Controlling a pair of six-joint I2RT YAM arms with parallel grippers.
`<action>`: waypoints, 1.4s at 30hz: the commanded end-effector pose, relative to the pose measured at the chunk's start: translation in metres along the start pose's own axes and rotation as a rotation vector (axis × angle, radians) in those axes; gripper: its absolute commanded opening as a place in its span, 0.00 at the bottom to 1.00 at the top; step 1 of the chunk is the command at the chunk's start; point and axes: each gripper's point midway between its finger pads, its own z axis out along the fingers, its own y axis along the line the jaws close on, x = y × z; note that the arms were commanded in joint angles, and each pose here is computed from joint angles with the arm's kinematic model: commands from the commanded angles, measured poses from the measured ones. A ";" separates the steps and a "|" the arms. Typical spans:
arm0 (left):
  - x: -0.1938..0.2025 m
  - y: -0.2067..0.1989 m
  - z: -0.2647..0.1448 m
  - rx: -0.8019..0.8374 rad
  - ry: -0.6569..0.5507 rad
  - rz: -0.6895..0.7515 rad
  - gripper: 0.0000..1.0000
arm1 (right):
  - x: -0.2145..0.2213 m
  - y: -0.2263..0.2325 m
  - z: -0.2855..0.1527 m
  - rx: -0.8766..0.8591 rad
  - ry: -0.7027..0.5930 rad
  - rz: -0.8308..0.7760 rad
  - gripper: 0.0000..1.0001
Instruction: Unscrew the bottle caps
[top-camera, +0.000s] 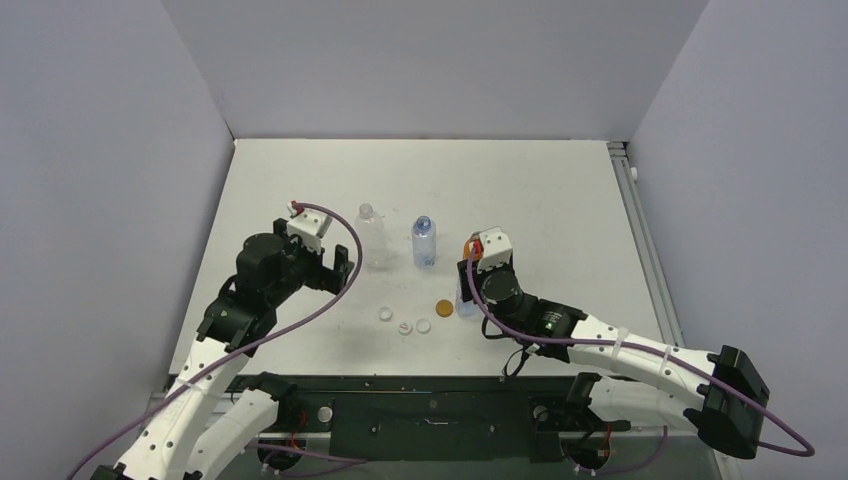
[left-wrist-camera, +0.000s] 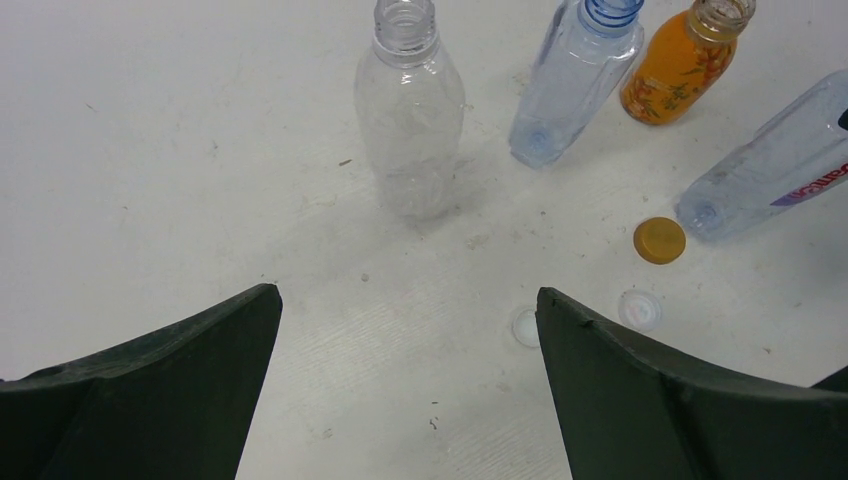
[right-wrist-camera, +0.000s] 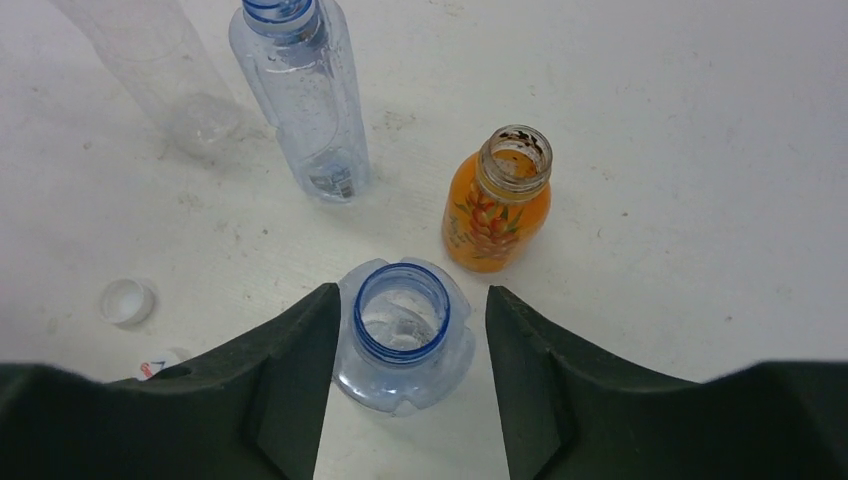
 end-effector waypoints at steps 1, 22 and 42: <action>-0.024 0.009 0.002 -0.019 -0.093 -0.052 0.97 | -0.023 -0.001 -0.006 -0.001 -0.014 0.002 0.56; -0.008 0.128 0.045 -0.252 -0.118 -0.230 0.97 | -0.087 -0.218 -0.055 0.707 -0.383 0.439 0.80; 0.082 0.168 0.084 -0.401 -0.356 -0.241 0.97 | 0.044 -0.320 -0.003 1.023 -0.227 0.347 0.83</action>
